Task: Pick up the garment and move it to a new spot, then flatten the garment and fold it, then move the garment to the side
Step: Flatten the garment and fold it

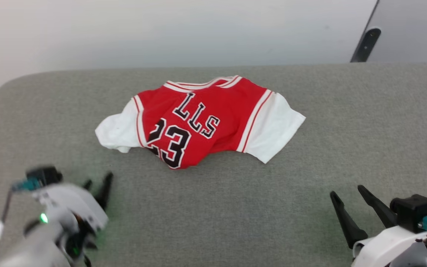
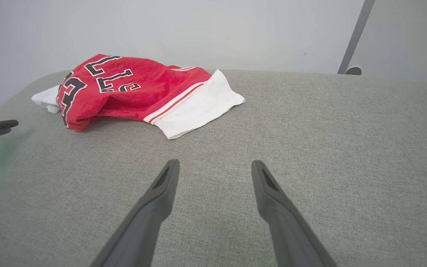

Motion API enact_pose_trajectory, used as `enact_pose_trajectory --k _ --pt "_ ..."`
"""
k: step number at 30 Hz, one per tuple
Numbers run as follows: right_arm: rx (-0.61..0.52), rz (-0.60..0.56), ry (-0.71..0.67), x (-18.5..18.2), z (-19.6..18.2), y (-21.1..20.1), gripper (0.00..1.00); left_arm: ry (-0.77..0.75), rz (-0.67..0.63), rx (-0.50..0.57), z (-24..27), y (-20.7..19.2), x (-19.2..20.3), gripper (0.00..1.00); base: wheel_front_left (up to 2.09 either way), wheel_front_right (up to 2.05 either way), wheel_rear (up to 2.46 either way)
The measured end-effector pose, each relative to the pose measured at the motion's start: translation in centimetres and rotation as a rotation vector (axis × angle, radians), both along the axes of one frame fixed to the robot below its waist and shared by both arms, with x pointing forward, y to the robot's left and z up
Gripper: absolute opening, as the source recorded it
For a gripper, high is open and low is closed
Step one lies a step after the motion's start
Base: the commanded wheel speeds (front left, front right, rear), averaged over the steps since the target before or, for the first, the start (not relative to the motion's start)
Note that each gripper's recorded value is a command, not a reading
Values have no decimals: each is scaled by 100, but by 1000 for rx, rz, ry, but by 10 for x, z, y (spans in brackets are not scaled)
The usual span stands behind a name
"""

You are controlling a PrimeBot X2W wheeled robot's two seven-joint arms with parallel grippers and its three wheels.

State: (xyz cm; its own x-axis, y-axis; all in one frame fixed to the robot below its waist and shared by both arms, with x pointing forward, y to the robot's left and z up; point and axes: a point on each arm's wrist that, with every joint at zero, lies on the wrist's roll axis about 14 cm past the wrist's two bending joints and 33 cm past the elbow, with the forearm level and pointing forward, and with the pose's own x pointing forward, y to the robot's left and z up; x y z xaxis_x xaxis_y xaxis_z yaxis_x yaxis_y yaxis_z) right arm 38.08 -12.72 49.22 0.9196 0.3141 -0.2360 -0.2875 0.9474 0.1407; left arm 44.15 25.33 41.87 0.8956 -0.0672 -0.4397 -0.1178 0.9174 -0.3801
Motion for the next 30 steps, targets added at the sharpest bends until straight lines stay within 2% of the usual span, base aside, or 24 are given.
enact_pose_trajectory --k 5,9,14,22,30 --pt "-13 3 19 -4 -3 -2 100 11 38 -66 -19 -12 -42 100 0 0 0" --pt "-25 15 30 -2 -5 -2 100 -100 81 -54 8 -10 -44 100 0 0 0" --pt "-62 70 44 7 -6 5 100 -164 113 17 16 -22 -81 100 0 0 0" --pt "-147 212 78 39 -4 28 100 -306 159 174 49 -17 -112 100 0 0 0" --pt "-281 297 219 97 -10 36 100 -360 178 214 57 -21 -123 100 0 0 0"
